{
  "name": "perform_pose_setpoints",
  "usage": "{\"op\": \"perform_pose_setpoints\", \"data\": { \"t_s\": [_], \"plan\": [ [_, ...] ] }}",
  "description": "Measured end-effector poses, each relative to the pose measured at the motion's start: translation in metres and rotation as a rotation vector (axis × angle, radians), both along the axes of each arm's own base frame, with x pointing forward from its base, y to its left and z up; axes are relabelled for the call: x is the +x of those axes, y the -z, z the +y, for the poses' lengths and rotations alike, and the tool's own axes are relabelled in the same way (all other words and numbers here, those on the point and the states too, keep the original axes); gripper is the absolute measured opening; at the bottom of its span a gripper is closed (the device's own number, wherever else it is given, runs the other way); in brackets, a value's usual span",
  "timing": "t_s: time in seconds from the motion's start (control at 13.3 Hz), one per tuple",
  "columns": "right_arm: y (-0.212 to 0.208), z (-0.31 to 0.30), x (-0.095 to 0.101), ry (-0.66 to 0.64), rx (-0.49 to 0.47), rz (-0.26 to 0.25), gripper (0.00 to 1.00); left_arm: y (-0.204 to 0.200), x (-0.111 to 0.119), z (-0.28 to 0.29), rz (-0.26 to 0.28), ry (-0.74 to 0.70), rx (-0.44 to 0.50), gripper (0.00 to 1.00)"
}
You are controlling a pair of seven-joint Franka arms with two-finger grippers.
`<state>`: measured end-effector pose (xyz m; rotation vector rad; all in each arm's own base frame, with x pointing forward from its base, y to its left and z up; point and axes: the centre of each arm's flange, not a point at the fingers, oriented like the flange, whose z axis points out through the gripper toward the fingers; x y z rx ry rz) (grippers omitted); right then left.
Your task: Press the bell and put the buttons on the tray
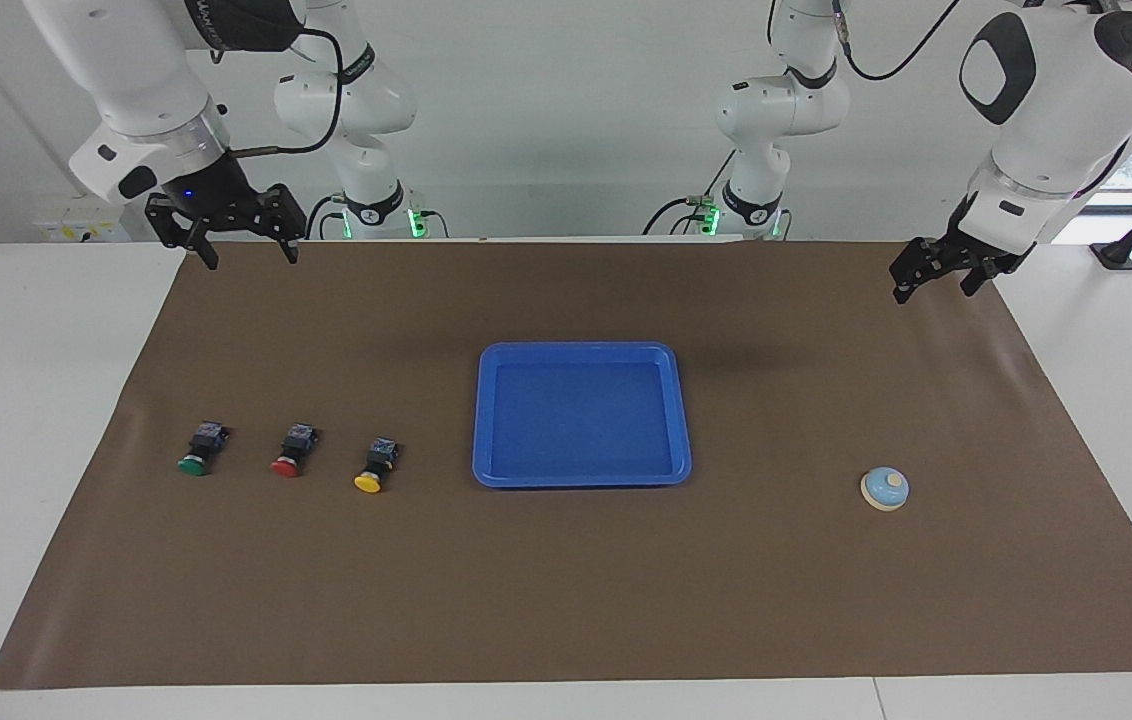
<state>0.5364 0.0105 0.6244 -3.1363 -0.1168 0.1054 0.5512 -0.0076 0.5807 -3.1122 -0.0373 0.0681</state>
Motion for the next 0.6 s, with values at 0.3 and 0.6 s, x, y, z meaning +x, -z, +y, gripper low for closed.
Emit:
{"op": "perform_pose_setpoints", "data": {
  "t_s": [0.3,0.6],
  "plan": [
    [0.0000,0.0000,0.0000,0.000,0.000,0.000,1.00,0.0000,0.0000,-0.0019,0.000,0.003,0.000,1.00],
    [0.0000,0.0000,0.0000,0.000,0.000,0.000,1.00,-0.0002,0.0020,-0.0047,-0.018,0.008,-0.001,1.00]
  ]
}}
